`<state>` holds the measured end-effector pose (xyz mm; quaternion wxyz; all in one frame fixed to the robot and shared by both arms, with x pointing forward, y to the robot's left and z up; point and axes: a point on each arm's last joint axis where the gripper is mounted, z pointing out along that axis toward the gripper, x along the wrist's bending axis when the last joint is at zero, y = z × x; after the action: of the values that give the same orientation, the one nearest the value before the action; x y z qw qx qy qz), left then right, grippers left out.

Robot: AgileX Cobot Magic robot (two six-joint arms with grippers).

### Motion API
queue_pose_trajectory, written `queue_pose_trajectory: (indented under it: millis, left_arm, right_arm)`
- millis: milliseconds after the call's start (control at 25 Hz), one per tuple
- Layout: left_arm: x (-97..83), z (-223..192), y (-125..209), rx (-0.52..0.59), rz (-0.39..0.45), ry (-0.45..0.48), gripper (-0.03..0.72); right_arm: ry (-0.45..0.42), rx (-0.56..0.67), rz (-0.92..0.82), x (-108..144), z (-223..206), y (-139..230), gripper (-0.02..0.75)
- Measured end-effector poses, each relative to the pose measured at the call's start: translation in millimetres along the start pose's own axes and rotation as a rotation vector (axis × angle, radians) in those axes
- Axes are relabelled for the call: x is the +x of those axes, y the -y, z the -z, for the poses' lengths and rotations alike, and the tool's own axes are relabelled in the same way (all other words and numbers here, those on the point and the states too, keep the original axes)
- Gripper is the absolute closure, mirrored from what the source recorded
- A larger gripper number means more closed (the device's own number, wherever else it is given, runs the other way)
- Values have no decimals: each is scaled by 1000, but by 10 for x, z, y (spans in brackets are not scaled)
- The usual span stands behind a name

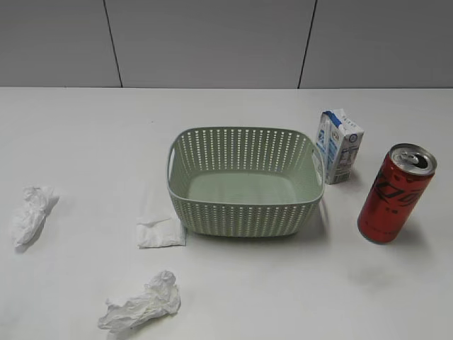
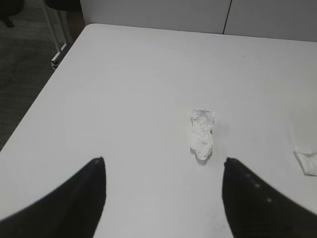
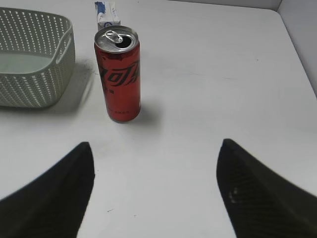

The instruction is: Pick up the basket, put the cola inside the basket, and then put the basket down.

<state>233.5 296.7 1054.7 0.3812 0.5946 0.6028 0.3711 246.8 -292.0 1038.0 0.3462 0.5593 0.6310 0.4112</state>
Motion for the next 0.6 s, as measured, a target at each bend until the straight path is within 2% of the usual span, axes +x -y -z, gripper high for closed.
queue_pose_trajectory:
  millis: [600]
  left_arm:
    - [0, 0, 0, 0, 0, 0, 134]
  right_arm:
    - [0, 0, 0, 0, 0, 0, 156]
